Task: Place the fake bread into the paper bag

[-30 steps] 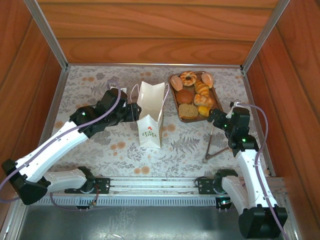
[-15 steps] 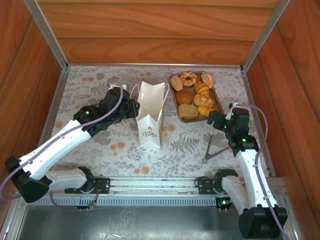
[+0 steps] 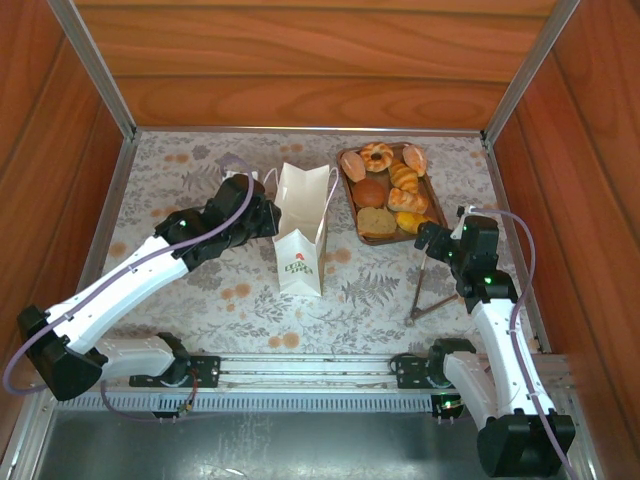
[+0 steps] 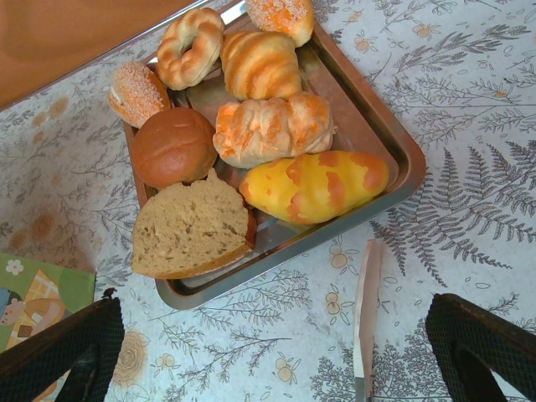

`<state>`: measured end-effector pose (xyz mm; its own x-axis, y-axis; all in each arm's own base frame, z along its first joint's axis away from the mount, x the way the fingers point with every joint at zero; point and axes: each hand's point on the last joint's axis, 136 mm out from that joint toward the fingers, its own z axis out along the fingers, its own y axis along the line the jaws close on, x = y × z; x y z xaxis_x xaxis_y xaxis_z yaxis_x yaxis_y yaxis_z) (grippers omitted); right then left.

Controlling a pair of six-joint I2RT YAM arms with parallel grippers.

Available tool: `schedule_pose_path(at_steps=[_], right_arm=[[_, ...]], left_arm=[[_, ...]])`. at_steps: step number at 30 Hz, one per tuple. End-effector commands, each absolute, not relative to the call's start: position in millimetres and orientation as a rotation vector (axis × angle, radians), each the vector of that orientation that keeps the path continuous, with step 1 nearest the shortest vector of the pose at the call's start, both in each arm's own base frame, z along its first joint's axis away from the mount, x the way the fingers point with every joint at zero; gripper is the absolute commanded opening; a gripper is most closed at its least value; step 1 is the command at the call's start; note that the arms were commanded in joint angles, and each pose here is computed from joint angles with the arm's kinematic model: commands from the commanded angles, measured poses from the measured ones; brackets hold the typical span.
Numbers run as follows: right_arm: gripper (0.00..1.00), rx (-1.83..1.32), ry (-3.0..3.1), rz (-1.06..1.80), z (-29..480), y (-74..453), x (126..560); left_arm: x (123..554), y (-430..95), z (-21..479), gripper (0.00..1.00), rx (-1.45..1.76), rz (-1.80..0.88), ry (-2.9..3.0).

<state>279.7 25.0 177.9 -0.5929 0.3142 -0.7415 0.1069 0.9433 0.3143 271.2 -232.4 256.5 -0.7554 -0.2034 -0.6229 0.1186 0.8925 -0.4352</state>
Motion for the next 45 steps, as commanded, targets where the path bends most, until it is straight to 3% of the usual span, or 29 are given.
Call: schedule_pose_path(at_steps=[1, 7, 25, 40, 45], right_arm=[[1.00, 0.280, 2.191, 0.287, 183, 25, 280], [1.00, 0.273, 2.193, 0.274, 184, 24, 279], [1.00, 0.249, 2.208, 0.237, 197, 21, 268], [1.00, 0.253, 2.243, 0.228, 195, 20, 266], [1.00, 0.254, 2.258, 0.228, 197, 21, 265]], left_arm=[[271, -230, 253, 0.25, -0.068, -0.582, 2.352], [278, -218, 268, 0.00, -0.091, -0.550, 2.298], [367, -198, 319, 0.00, -0.129, -0.557, 2.155], [434, -213, 275, 0.00, -0.190, -0.689, 2.205], [435, -209, 276, 0.39, -0.171, -0.667, 2.199]])
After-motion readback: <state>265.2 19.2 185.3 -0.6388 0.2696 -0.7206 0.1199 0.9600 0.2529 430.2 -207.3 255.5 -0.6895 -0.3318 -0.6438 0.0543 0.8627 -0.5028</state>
